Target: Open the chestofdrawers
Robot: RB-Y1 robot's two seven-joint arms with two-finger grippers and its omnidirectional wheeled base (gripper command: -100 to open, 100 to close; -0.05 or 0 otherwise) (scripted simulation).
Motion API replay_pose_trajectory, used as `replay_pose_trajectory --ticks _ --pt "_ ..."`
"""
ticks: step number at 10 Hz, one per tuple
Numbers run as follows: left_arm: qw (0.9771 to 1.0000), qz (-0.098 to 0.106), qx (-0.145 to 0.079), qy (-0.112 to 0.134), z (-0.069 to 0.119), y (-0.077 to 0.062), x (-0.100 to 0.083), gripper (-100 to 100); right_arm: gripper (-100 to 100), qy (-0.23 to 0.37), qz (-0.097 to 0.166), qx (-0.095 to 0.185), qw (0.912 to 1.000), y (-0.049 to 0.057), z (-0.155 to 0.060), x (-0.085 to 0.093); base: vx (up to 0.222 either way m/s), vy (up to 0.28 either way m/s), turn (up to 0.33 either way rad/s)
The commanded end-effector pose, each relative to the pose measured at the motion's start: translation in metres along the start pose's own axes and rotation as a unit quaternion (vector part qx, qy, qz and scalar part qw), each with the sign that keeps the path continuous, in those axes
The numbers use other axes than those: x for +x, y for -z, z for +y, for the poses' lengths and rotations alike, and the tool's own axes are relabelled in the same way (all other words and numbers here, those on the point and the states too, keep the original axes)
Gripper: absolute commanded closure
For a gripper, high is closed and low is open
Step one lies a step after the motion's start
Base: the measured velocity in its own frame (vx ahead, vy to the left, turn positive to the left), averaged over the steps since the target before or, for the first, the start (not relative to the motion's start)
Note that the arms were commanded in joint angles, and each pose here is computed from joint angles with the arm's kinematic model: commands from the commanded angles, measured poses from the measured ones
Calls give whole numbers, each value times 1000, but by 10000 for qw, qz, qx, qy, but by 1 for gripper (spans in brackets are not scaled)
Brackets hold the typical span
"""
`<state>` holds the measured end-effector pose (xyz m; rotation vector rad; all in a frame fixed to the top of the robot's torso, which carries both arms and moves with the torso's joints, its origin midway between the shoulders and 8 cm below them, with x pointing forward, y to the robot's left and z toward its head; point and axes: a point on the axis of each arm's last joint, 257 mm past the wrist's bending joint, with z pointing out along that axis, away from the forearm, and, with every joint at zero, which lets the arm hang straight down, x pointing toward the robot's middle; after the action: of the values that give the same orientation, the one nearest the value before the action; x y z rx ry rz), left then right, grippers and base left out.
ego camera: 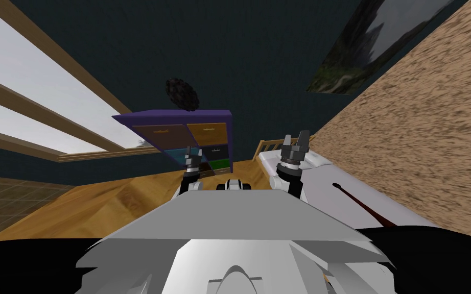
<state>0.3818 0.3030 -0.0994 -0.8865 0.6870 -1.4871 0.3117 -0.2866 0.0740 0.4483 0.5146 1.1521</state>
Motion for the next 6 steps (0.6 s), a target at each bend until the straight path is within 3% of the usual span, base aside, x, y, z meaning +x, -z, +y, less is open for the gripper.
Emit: replay_pose_trajectory --ticks 1,6 --pt "9998 -100 -173 59 18 5 -5 -100 0 0 0 0 10000 0 0 0 46 -50 8" --pt "9981 -247 -544 124 55 20 -19 -100 0 0 0 0 10000 0 0 0 42 -53 10"
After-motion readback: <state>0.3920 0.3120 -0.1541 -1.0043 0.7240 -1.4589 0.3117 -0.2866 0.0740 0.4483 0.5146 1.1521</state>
